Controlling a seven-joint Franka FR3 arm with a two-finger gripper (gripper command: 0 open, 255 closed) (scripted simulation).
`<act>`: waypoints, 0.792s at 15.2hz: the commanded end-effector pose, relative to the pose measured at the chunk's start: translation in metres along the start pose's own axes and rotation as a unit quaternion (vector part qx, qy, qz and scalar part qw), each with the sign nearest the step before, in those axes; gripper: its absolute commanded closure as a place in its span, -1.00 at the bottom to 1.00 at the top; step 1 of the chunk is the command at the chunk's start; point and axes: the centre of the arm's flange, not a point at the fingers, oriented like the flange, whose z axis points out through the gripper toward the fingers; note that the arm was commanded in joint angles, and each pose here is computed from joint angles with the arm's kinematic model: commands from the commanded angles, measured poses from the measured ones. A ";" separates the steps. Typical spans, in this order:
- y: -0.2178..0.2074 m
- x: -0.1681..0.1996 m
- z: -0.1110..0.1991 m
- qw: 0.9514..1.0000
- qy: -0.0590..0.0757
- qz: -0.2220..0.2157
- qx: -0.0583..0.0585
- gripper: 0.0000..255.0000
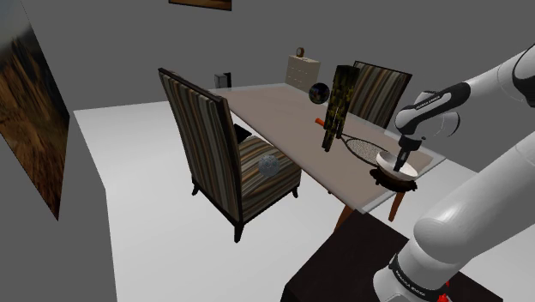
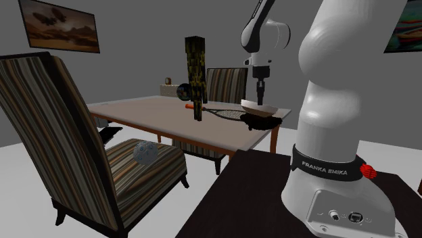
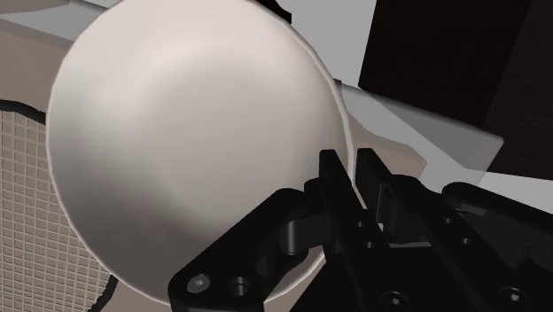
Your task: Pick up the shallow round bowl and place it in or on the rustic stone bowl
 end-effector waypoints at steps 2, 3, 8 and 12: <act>0.000 0.000 0.000 1.000 0.000 0.000 0.000 -1.00; 0.000 0.000 0.000 1.000 0.000 0.000 0.000 -1.00; 0.000 0.000 -0.013 1.000 0.000 0.000 0.000 -1.00; 0.000 0.000 -0.050 1.000 0.000 0.000 0.000 -1.00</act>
